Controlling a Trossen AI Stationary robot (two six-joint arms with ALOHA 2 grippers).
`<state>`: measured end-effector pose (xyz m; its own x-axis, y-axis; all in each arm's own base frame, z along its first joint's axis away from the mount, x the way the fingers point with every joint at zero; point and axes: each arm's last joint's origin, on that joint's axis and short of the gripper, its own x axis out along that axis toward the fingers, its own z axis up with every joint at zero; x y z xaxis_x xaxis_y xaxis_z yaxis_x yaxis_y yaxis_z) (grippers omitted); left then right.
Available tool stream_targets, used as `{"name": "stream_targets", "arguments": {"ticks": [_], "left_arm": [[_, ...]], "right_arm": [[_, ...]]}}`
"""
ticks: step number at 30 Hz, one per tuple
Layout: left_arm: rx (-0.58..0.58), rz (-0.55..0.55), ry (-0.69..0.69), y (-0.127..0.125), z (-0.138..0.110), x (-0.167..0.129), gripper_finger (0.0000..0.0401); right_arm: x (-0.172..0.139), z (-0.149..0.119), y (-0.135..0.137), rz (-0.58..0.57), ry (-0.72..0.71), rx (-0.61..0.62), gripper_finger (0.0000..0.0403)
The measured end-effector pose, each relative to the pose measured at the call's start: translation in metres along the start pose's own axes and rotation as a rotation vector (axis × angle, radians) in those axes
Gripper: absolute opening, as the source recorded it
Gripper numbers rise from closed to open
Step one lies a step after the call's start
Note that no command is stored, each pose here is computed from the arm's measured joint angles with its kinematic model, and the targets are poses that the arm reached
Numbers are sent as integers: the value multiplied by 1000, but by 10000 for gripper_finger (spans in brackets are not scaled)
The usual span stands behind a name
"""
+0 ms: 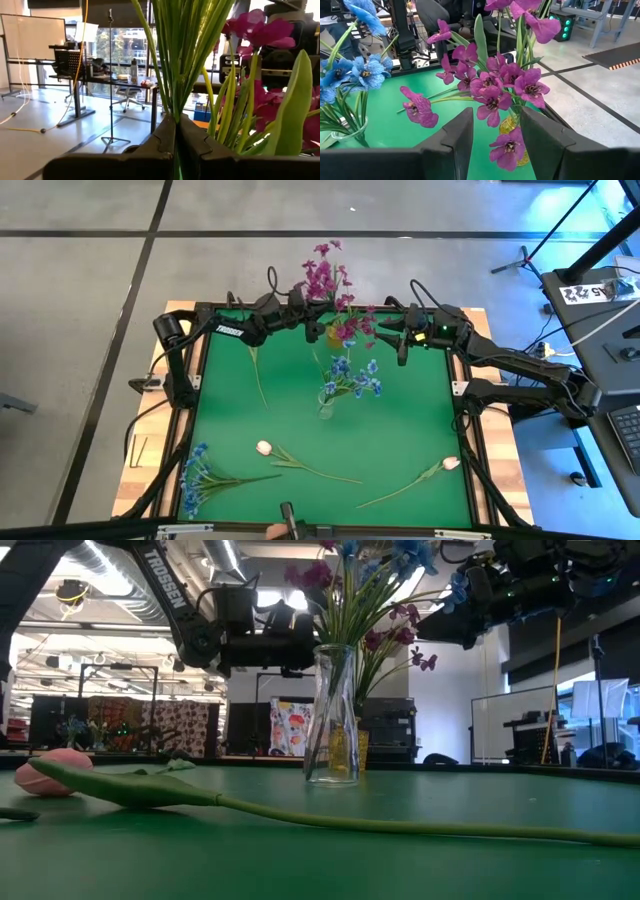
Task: Sort flowers into vase by color
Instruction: Put the purple flowers into the yellow vase
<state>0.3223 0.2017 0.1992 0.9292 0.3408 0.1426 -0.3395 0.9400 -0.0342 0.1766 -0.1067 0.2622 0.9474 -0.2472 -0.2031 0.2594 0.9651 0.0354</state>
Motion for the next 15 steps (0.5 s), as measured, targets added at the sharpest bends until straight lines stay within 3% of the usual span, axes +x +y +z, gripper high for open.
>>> {"name": "stream_targets", "arguments": {"ticks": [15], "left_arm": [[-9,-2,46,0,-8,0,0]], "right_arm": [[0,0,0,8,2,4,160]]}}
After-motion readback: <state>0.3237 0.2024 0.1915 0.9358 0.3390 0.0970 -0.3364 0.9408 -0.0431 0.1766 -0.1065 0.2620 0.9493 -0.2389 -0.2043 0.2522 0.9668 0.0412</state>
